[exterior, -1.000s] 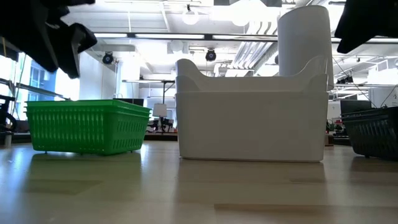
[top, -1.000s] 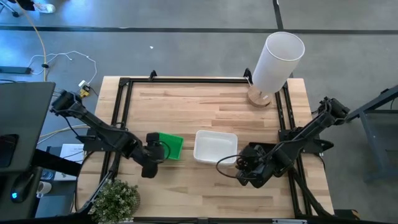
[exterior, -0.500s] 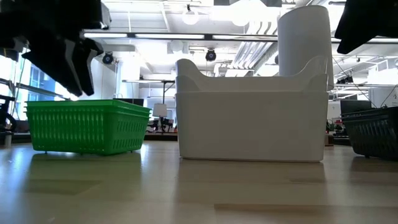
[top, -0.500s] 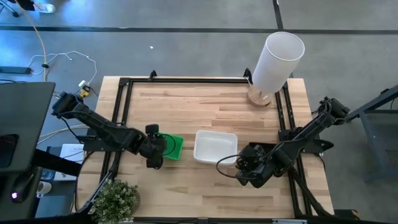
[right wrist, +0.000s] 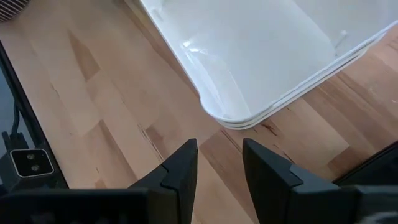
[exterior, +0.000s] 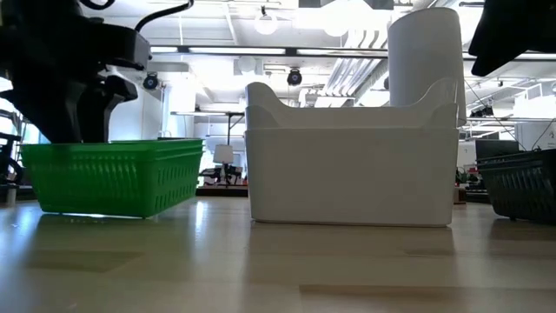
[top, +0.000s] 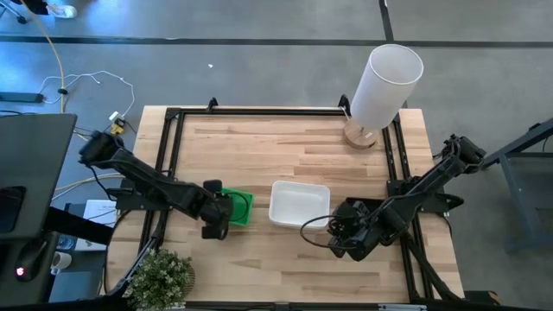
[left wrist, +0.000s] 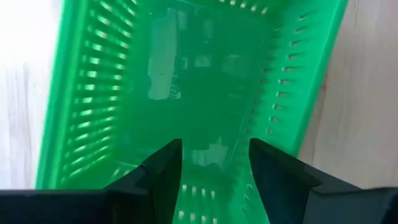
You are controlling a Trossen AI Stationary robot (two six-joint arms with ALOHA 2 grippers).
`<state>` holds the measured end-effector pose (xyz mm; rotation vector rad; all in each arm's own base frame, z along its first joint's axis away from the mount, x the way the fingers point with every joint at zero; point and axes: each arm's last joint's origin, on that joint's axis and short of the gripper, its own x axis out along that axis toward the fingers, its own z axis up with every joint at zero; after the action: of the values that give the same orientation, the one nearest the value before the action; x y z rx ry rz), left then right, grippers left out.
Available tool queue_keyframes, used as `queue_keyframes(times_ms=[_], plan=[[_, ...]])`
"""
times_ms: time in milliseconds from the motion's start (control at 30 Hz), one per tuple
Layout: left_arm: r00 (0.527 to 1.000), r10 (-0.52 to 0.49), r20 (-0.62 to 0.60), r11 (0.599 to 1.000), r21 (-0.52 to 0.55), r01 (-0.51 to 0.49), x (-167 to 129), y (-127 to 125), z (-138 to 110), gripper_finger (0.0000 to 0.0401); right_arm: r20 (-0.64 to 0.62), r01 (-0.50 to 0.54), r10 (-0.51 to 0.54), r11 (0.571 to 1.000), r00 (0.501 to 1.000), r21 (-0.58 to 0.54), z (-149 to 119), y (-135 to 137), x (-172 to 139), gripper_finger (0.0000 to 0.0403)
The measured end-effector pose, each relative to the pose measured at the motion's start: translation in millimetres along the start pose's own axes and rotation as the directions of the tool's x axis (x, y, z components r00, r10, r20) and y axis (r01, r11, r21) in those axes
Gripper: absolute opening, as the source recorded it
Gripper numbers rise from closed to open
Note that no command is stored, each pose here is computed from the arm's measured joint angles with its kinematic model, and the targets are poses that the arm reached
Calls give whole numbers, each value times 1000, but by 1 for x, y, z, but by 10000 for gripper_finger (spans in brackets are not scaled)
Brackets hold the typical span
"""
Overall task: Stack baskets by color
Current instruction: Return to Home Position
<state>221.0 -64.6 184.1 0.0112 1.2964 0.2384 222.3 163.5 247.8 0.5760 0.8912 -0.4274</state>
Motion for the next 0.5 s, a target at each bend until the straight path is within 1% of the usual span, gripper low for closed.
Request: queue_keyframes(times_ms=[267,500], plan=[[1000,0,-14,999,-41,-1,5,-2,1,177,0,2,-2,1000,1000,-2,0,0,0,116],[1000,-1,-13,999,-41,0,5,-2,1,177,1,6,-6,1000,1000,-5,0,0,0,116]])
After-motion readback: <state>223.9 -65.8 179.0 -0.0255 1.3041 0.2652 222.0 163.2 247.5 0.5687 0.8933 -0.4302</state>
